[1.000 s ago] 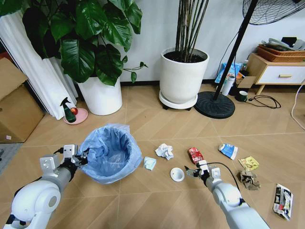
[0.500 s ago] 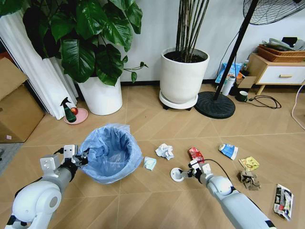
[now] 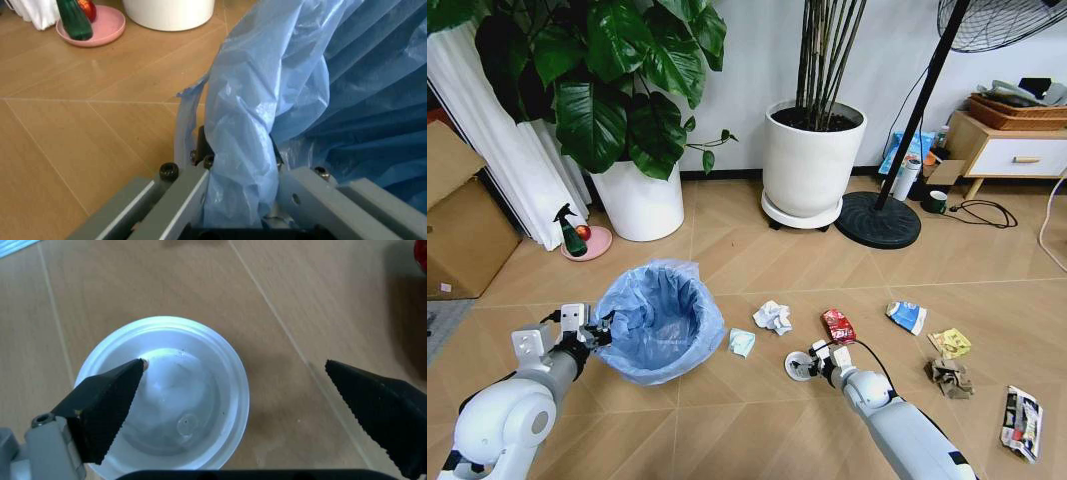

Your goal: Pick up the trash bin and place the garbage on the floor into it.

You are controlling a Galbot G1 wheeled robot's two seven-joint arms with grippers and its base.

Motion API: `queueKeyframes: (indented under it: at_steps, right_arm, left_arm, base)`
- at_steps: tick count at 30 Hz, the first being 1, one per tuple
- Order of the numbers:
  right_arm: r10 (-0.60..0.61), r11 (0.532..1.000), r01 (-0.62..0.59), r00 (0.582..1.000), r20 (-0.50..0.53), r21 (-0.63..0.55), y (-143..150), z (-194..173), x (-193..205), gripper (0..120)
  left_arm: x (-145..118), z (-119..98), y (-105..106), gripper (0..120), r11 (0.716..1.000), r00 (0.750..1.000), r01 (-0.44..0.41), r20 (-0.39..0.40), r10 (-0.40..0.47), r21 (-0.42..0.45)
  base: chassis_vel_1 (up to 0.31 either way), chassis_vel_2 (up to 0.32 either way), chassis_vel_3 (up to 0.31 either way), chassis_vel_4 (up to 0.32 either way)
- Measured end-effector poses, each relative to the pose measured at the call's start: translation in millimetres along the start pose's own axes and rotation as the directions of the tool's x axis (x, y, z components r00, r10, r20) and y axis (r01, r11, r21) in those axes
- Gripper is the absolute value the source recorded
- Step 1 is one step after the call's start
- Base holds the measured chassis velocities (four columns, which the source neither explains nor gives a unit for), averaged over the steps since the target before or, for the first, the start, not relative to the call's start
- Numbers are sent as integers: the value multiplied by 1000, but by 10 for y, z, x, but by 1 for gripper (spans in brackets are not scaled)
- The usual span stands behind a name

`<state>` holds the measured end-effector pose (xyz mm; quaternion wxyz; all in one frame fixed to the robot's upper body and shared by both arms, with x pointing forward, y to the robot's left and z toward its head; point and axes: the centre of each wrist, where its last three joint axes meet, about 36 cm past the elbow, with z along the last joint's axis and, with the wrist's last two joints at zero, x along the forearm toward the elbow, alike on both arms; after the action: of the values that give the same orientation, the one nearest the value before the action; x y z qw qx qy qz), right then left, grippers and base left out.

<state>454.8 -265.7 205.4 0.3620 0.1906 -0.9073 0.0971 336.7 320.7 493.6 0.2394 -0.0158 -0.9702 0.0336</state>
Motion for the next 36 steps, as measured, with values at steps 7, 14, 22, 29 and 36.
queueKeyframes:
  at_steps: [7,14,22,29,36]
  right_arm:
    - [20,1000,-20,1000,-16,-20,40,51,-71,100]
    - [30,999,-31,999,-24,-28,34,80,-142,100]
    - [26,999,-27,999,-18,-28,52,123,-123,85]
    - [25,999,-25,1000,-17,-35,77,161,-104,55]
    - [26,999,-26,1000,-16,-37,79,170,-98,39]
  left_arm:
    - [-13,6,0,0,1000,1000,-3,-3,3,-1]
    - [-27,1,11,0,1000,1000,-2,-3,2,-2]
    - [-51,-1,10,0,1000,1000,-7,-3,7,-1]
    - [-64,6,-4,0,1000,1000,-12,-5,12,0]
    - [-63,5,-2,0,1000,1000,-12,-5,12,-1]
  base:
    - [0,0,0,0]
    - [0,0,0,0]
    - [0,0,0,0]
    - [0,0,0,0]
    - [0,0,0,0]
